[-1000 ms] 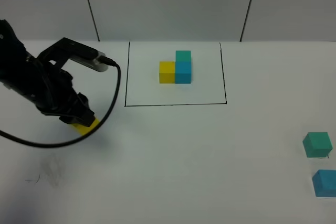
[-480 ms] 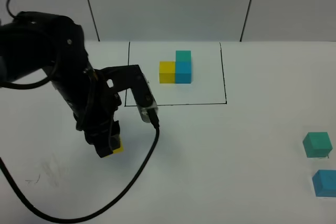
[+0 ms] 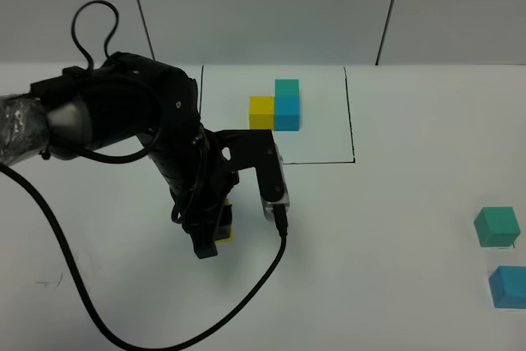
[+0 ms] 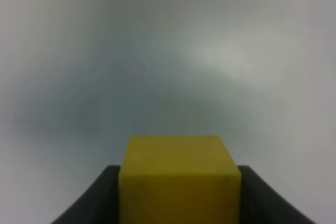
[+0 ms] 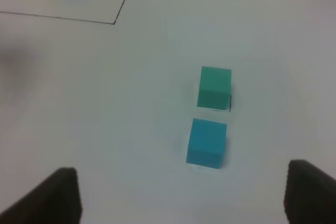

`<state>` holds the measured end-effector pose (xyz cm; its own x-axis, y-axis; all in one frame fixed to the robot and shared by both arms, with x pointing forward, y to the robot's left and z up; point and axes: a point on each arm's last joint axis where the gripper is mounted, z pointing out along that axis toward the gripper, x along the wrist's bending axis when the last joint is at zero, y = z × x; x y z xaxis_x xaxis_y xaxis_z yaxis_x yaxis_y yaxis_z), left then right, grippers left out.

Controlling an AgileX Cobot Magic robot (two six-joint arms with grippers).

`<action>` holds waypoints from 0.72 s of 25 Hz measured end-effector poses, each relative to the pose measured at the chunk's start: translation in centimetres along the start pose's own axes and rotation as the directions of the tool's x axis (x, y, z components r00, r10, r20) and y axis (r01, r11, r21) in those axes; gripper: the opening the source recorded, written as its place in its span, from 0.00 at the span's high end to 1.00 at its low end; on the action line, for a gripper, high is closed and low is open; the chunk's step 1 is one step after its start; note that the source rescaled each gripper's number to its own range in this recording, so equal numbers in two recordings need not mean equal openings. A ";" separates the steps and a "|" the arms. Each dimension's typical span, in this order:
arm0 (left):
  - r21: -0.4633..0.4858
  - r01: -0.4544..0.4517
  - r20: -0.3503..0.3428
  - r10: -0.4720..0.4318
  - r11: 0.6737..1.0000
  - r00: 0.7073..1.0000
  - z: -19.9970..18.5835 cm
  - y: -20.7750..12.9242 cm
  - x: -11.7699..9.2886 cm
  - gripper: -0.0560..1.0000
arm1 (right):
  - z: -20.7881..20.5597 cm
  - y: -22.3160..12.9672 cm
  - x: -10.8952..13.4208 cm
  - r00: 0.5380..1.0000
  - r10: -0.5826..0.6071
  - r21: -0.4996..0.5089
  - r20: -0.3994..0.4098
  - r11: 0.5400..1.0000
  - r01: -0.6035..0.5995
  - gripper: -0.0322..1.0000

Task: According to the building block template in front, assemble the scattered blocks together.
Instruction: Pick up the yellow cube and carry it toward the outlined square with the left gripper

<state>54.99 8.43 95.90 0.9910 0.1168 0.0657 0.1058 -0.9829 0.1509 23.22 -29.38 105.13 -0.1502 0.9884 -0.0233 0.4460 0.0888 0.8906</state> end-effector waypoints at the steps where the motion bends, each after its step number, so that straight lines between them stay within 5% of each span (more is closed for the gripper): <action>1: -0.005 -0.021 -0.006 0.021 1.000 1.000 0.4 0.3 0.0 0.95 | 0.0 0.0 0.0 1.000 0.000 0.000 0.000 1.000 0.000 0.37; 10: 0.004 -0.133 0.005 0.133 0.991 0.991 3.6 1.1 -0.1 0.95 | 0.0 0.0 0.0 1.000 0.000 0.001 0.000 1.000 0.000 0.37; 18: 0.007 -0.141 0.021 0.141 0.990 0.990 4.9 1.6 0.3 0.95 | 0.0 0.0 0.0 1.000 0.000 0.001 0.000 1.000 0.000 0.37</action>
<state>55.90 6.17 91.34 0.9975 -0.0258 0.0657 -0.0343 -0.9905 0.1332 23.22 -29.38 105.13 -0.1502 0.9884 -0.0233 0.4469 0.0889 0.8902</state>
